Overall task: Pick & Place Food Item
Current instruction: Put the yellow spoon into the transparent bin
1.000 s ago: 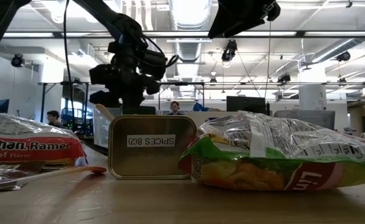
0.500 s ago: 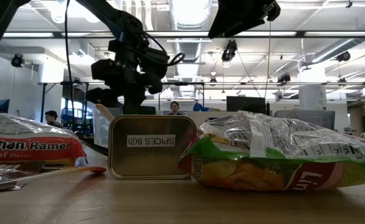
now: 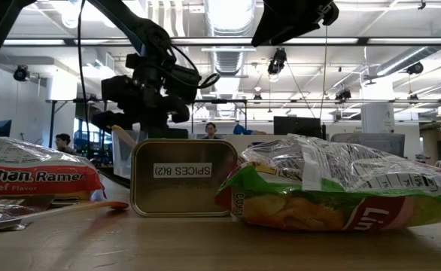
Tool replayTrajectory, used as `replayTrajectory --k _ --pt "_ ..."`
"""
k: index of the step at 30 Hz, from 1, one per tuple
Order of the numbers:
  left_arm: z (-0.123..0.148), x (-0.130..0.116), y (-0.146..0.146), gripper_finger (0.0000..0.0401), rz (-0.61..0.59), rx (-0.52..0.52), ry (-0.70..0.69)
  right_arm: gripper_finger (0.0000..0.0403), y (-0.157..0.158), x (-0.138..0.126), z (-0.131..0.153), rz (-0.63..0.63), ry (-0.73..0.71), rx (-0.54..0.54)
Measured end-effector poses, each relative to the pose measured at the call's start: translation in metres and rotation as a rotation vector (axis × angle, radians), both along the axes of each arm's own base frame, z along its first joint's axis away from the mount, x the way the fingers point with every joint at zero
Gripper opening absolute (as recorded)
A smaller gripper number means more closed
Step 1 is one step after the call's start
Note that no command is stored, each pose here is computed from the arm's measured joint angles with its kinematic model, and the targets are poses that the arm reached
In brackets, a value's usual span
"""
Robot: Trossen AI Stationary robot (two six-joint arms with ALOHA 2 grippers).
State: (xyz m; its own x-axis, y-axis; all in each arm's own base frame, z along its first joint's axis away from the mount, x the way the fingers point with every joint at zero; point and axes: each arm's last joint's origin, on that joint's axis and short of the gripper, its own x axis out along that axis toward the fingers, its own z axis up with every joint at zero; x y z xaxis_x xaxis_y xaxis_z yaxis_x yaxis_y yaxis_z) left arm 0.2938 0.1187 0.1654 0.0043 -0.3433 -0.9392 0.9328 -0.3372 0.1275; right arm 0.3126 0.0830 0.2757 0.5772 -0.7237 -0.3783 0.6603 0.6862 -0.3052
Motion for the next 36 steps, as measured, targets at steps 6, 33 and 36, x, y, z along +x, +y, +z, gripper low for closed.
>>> replayTrajectory --k 6,33,36 --pt "0.000 0.005 0.002 0.0139 0.064 0.010 -0.029 0.0293 0.000 0.000 0.000 0.000 0.000 0.000" --pt "0.005 0.011 0.007 0.0044 0.124 0.082 -0.058 0.0293 0.000 0.000 0.000 0.000 0.000 0.000" --pt "0.008 0.012 0.007 0.0044 0.134 0.103 -0.062 0.0293 0.000 0.000 0.000 0.000 0.000 0.000"
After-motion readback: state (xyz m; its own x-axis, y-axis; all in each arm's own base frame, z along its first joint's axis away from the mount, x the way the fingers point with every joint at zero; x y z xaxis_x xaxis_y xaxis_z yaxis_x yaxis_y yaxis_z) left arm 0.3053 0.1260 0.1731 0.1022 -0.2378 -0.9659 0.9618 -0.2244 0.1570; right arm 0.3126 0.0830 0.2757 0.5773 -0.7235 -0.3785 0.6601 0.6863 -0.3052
